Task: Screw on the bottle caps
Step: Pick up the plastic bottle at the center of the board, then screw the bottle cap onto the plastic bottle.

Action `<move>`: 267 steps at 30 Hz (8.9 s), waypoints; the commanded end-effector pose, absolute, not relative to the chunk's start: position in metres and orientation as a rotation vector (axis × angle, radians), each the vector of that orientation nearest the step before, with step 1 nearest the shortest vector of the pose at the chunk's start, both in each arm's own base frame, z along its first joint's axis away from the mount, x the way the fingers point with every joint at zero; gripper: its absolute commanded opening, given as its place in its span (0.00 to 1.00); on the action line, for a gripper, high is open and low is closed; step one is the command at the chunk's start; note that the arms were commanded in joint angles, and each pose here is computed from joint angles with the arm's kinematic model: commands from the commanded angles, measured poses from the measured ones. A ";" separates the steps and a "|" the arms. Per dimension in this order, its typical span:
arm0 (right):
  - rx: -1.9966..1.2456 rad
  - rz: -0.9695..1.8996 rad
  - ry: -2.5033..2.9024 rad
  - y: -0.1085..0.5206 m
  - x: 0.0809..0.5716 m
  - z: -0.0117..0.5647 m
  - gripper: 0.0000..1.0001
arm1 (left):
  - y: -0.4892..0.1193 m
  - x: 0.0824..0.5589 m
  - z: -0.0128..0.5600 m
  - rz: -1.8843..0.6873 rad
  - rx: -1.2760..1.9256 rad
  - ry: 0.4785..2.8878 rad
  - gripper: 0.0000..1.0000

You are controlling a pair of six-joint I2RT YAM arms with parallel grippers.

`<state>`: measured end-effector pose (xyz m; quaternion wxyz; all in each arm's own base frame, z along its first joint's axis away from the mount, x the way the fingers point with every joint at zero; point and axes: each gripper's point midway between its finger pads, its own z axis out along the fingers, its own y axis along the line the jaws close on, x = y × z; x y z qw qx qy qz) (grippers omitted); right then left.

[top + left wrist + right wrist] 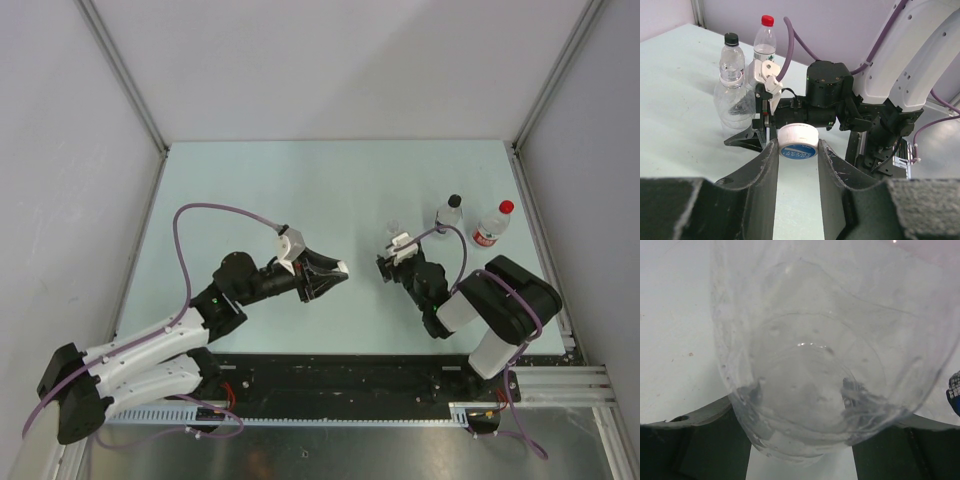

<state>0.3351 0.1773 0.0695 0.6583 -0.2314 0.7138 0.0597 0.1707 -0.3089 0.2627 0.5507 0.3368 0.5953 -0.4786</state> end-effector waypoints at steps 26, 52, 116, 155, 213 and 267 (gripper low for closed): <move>-0.906 0.285 1.513 0.218 0.220 0.181 0.42 | -0.300 0.184 0.344 -0.525 1.688 0.885 0.11; -1.278 0.111 1.499 0.264 0.205 0.135 0.40 | -0.282 0.149 0.248 -0.519 1.959 1.211 0.15; -1.327 0.371 1.174 0.298 0.168 0.200 0.26 | -0.277 0.128 0.200 -0.376 2.219 1.168 0.19; -1.230 0.478 1.060 0.305 0.161 0.217 0.05 | -0.301 0.132 0.300 -0.430 1.981 1.071 0.80; -0.579 0.331 1.347 0.237 0.256 0.204 0.00 | -0.337 0.242 0.389 -0.667 0.399 1.660 0.83; -0.663 0.523 1.229 0.254 0.226 0.237 0.00 | -0.364 0.191 0.312 -0.871 0.700 1.846 0.13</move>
